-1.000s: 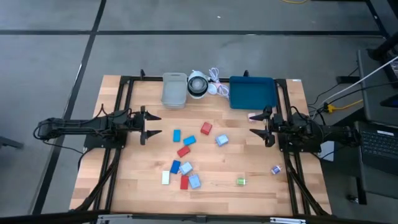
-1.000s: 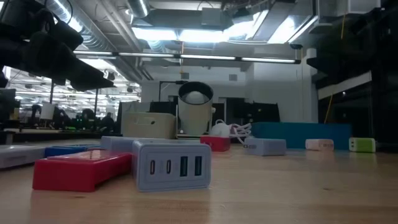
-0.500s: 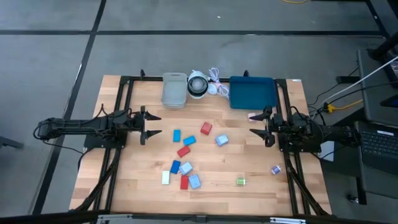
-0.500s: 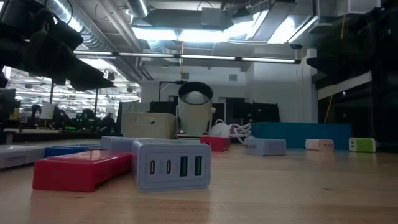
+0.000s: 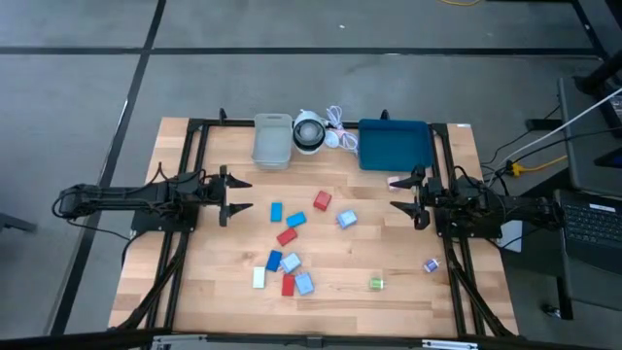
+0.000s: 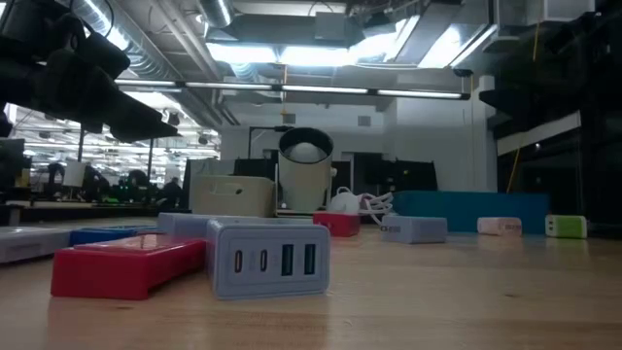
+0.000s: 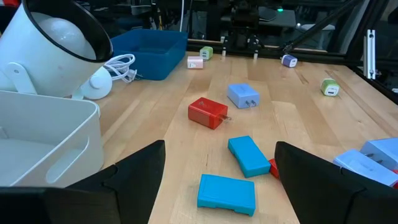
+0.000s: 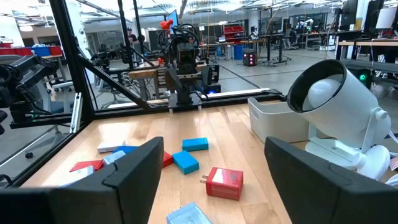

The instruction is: Pick & Place Office items

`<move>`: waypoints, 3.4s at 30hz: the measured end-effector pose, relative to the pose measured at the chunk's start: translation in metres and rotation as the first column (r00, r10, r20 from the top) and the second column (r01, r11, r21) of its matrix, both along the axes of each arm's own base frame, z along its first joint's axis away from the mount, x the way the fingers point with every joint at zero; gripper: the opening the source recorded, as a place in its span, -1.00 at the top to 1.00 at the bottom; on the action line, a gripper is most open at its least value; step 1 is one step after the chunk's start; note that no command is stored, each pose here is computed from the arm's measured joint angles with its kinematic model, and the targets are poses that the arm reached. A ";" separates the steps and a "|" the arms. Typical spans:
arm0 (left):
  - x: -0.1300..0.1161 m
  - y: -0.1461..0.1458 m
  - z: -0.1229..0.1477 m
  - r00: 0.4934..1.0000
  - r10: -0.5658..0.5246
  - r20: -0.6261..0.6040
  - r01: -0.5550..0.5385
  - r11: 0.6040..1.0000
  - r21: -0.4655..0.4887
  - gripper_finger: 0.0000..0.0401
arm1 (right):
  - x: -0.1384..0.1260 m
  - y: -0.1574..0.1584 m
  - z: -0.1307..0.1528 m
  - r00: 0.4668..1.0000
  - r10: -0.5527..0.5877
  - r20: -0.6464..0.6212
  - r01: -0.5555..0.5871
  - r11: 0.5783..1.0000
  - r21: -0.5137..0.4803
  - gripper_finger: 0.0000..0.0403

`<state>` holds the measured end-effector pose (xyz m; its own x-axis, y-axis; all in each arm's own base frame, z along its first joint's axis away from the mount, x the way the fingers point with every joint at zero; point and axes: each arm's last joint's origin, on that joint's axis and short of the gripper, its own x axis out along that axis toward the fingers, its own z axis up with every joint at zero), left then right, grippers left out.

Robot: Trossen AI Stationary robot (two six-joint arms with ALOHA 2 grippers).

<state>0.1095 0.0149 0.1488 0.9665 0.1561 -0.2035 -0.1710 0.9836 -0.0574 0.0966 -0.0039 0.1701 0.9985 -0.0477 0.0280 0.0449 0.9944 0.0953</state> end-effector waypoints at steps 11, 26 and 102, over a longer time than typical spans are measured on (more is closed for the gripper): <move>0.000 0.000 0.000 1.000 0.000 0.000 0.000 1.000 0.000 -0.49 | 0.000 0.000 0.000 1.000 -0.006 0.002 0.006 0.999 -0.036 -0.42; 0.000 0.000 0.000 1.000 0.000 0.000 0.000 1.000 0.000 -0.49 | -0.006 -0.011 0.023 0.900 -0.366 0.238 0.295 0.911 0.288 -0.42; -0.013 0.013 0.141 0.493 0.419 0.763 0.186 0.806 -0.563 -0.47 | 0.032 -0.025 0.131 0.713 -0.688 0.139 0.422 0.578 0.699 -0.42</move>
<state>0.0970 0.0282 0.2896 0.6784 0.4453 0.5843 0.1473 0.6967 -0.7020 0.1281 -0.0287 0.3011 0.6756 -0.7266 0.1249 0.3978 0.5018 0.7681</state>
